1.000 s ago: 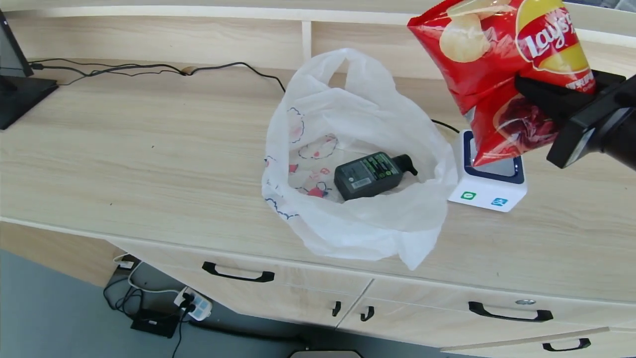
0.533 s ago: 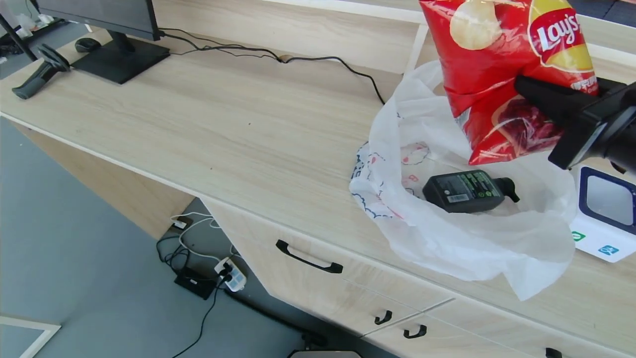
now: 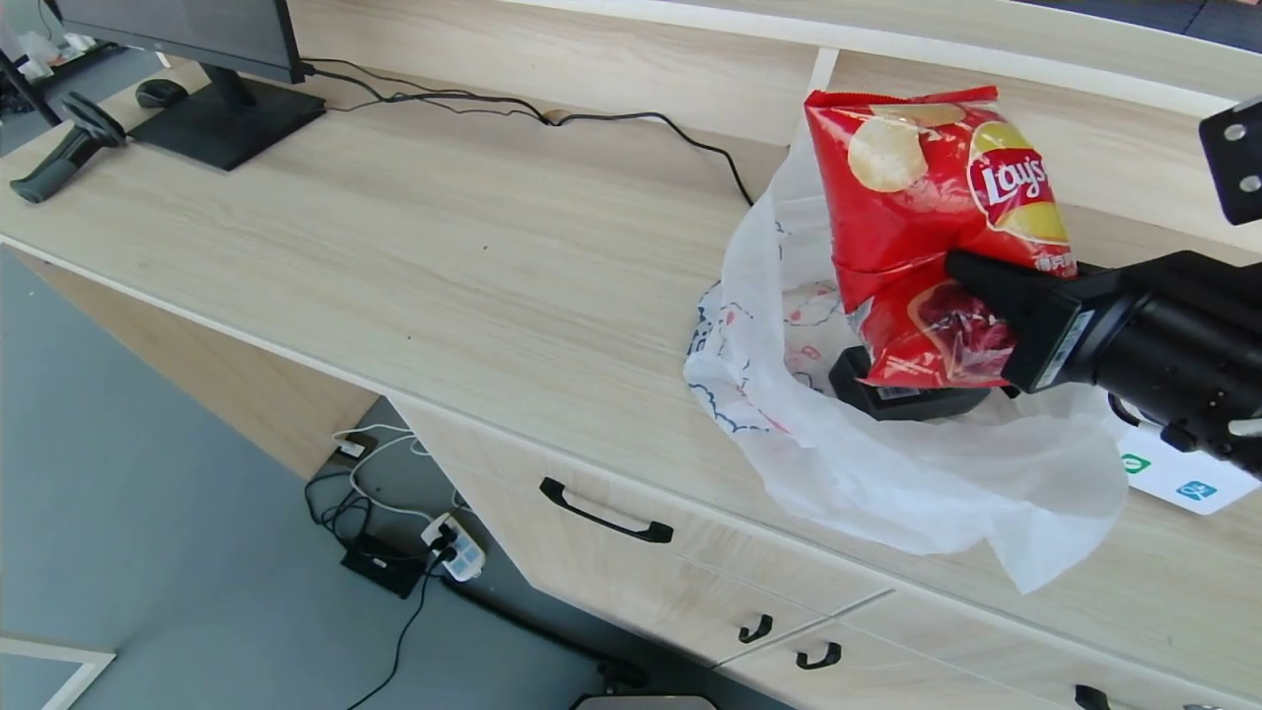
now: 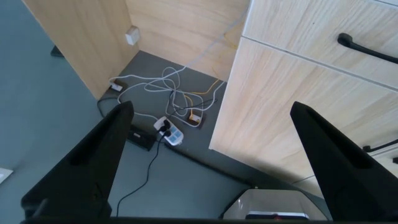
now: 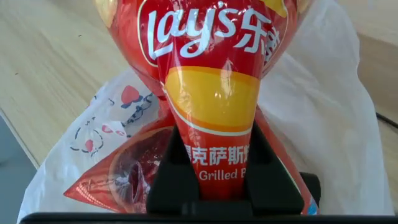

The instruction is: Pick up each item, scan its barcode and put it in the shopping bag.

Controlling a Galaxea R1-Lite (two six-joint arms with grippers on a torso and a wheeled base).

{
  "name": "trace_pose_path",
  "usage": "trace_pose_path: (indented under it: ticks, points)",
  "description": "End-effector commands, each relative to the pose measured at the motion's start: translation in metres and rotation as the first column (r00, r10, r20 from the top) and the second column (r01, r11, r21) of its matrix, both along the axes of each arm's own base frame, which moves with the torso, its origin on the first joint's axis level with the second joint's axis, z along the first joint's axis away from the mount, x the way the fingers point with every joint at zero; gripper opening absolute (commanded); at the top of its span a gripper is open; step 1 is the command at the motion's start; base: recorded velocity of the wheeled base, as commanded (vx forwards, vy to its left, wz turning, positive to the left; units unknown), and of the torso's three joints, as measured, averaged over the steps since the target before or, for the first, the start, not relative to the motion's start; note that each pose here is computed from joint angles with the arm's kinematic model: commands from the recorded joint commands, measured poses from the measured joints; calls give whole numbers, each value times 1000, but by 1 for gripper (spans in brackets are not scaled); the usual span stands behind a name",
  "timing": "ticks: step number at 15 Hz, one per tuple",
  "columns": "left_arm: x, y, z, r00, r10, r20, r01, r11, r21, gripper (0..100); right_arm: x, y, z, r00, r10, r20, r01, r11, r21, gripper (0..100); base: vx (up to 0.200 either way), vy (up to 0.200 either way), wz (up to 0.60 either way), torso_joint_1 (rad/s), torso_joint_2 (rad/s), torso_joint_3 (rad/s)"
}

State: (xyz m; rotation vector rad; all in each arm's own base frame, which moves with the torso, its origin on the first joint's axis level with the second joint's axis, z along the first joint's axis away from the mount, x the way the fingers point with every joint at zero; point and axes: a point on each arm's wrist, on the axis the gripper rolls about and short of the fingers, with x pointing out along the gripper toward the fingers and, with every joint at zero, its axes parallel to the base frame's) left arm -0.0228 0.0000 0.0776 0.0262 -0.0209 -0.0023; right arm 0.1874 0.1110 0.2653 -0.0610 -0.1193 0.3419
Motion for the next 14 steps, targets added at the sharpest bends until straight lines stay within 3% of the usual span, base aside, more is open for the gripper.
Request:
trace_pose_path:
  ticks: [1,9,10,14]
  points:
    - [0,0,0,1000,-1,-2,1,1000,0,100,4,3,-8,1000,0,-28,0,1000,-20,0,0,0,0,0,0,0]
    - [0,0,0,1000,-1,-2,1,1000,0,100,5,-5,-26,997,-37,-70,32,997,-68,0,0,0,0,0,0,0]
    - [0,0,0,1000,-1,-2,1,1000,0,100,4,-5,-28,996,-35,-79,30,997,-68,100,0,0,0,0,0,0]
    - [0,0,0,1000,0,-2,0,1000,1,100,1,-7,-26,998,-32,-56,29,998,-61,100,0,0,0,0,0,0]
